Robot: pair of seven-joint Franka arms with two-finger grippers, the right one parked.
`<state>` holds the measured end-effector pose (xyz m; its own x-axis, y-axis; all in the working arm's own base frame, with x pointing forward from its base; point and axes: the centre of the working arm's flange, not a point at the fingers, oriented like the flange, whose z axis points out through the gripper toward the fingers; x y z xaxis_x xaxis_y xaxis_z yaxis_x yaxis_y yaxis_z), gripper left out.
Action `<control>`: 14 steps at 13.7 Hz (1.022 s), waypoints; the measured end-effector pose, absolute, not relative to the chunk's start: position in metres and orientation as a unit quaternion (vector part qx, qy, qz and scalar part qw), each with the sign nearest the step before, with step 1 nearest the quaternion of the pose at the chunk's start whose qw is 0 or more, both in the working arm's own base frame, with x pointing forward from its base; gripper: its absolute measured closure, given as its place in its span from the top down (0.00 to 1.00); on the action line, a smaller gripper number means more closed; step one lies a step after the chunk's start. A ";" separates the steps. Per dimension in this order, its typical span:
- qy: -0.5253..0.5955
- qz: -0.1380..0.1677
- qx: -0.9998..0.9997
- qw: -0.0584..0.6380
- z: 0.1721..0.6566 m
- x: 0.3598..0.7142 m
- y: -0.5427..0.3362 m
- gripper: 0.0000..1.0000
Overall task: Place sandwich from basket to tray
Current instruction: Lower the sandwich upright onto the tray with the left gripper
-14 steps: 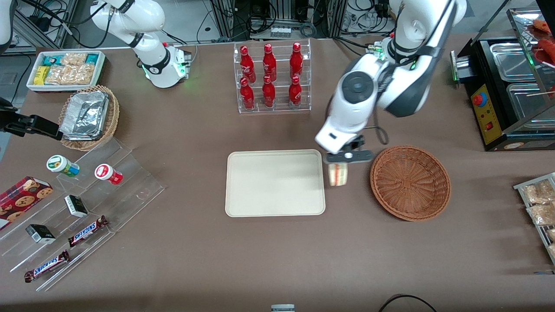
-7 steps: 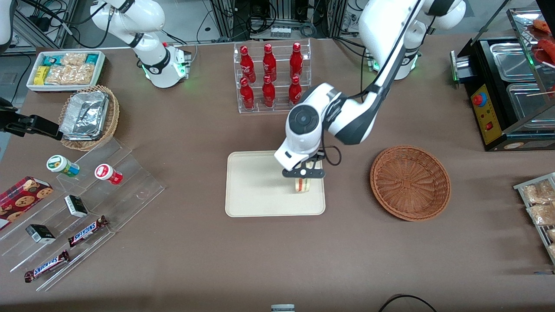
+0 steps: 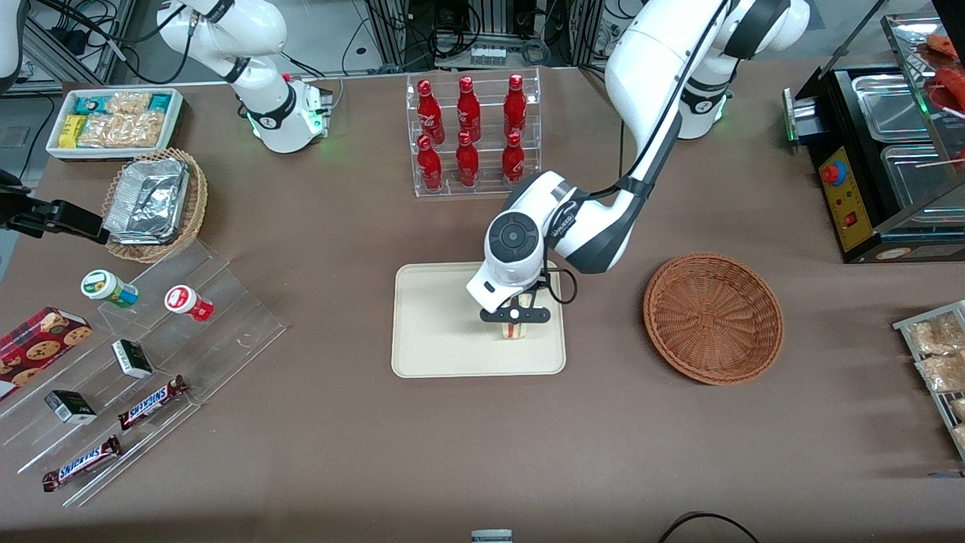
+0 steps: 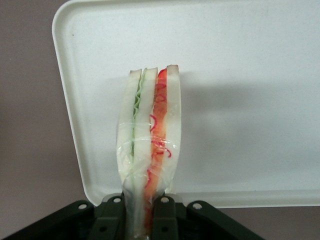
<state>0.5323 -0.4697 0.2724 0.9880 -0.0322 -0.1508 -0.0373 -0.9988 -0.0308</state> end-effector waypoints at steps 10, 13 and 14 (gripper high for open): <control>0.018 0.061 -0.998 0.007 0.234 0.537 -0.477 0.17; 0.018 0.060 -0.998 0.007 0.233 0.538 -0.477 0.22; 0.019 0.060 -0.998 0.007 0.233 0.538 -0.477 0.32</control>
